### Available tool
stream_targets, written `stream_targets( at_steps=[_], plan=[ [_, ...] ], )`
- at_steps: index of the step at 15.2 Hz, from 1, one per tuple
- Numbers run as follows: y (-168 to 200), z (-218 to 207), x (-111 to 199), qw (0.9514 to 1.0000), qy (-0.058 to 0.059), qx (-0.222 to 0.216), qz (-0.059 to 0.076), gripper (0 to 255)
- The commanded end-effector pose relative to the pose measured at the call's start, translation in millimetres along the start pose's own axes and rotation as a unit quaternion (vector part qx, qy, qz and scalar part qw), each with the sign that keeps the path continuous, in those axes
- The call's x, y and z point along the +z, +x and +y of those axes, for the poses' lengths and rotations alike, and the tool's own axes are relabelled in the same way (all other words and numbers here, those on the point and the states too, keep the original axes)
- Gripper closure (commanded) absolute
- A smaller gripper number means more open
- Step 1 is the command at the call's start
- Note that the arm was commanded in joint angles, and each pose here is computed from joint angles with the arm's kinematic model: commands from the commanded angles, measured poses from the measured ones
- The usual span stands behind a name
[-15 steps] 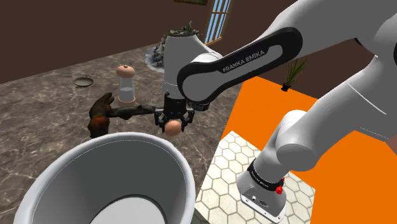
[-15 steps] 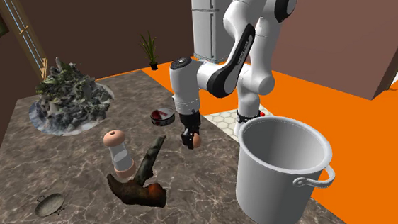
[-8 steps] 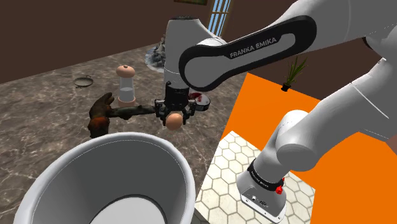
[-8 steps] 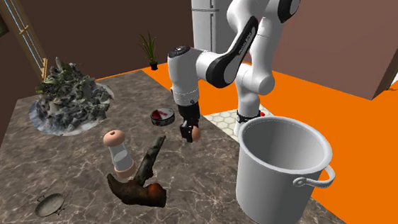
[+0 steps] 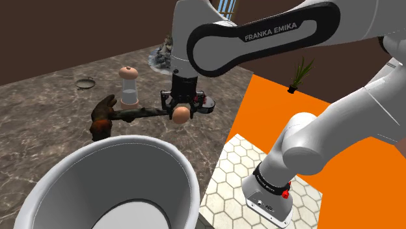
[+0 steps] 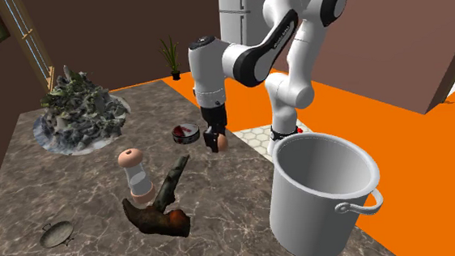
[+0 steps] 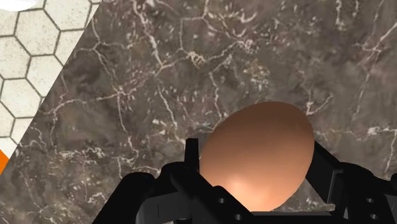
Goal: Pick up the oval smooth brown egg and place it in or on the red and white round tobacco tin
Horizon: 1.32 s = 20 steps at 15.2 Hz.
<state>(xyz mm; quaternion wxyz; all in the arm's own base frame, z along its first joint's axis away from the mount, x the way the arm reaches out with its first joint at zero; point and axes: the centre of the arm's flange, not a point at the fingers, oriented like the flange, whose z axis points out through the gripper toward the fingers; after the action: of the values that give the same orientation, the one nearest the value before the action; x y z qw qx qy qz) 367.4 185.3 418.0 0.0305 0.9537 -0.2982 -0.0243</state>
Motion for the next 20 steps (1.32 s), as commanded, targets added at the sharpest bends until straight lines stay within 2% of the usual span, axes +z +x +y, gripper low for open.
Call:
stream_targets(
  at_steps=[1, 20],
  plan=[
    [15, 11, -3, 1.0000, 0.000, 0.000, 0.000, 255],
    [217, 159, 2, 1.0000, 0.000, 0.000, 0.000, 255]
  ],
)
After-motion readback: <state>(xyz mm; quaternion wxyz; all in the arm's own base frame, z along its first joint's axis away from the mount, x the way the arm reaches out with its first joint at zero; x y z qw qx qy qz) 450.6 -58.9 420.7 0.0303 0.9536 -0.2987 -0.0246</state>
